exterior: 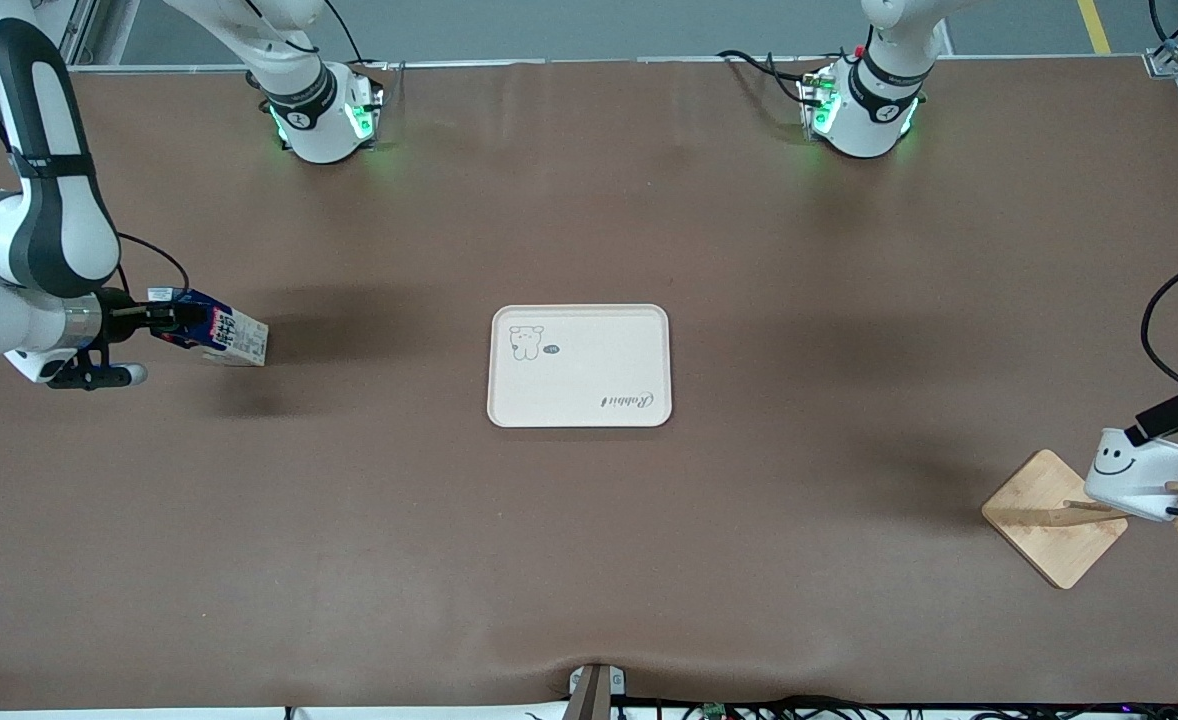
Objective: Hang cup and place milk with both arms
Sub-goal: 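Lower the milk carton onto the table with the right gripper and release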
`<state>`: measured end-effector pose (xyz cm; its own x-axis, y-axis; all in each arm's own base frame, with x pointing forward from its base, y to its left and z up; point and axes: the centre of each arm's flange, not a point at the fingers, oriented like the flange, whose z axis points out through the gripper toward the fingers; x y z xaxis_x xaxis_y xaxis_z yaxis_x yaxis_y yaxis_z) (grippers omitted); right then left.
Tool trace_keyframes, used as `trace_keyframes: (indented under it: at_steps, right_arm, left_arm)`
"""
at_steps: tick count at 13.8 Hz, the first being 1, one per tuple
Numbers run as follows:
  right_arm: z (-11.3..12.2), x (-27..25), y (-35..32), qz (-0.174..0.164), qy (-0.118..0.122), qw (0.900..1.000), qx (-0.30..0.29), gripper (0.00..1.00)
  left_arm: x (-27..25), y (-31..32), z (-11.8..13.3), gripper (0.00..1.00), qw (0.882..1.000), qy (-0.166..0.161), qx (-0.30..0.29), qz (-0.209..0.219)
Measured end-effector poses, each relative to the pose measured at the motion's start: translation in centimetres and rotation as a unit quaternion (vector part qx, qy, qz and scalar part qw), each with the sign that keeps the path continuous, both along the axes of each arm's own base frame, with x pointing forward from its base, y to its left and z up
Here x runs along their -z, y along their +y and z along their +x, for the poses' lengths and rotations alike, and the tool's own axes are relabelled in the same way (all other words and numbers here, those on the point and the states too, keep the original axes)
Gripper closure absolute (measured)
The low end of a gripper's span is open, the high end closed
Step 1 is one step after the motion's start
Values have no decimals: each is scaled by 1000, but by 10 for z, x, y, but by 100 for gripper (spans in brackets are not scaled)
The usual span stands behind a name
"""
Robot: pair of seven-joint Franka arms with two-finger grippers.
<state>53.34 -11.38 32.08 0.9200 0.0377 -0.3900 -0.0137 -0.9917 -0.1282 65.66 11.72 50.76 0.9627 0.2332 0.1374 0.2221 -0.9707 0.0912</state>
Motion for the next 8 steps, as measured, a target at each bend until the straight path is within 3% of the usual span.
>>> trace_keyframes:
  at_steps: [3, 7, 8]
  right_arm:
    - [0, 1, 0, 0, 1, 1000, 0, 33]
    - [2, -2, 1, 4, 10, 1000, -2, 0]
    - [6, -13, 4, 6, 14, 1000, -6, 0]
  left_arm:
    - [-38, -37, -20, 0, 1000, 23, -6, -3]
    - [-77, -71, -47, 0, 999, 41, 9, 9]
    - [-84, -78, -52, 0, 999, 43, 12, 11]
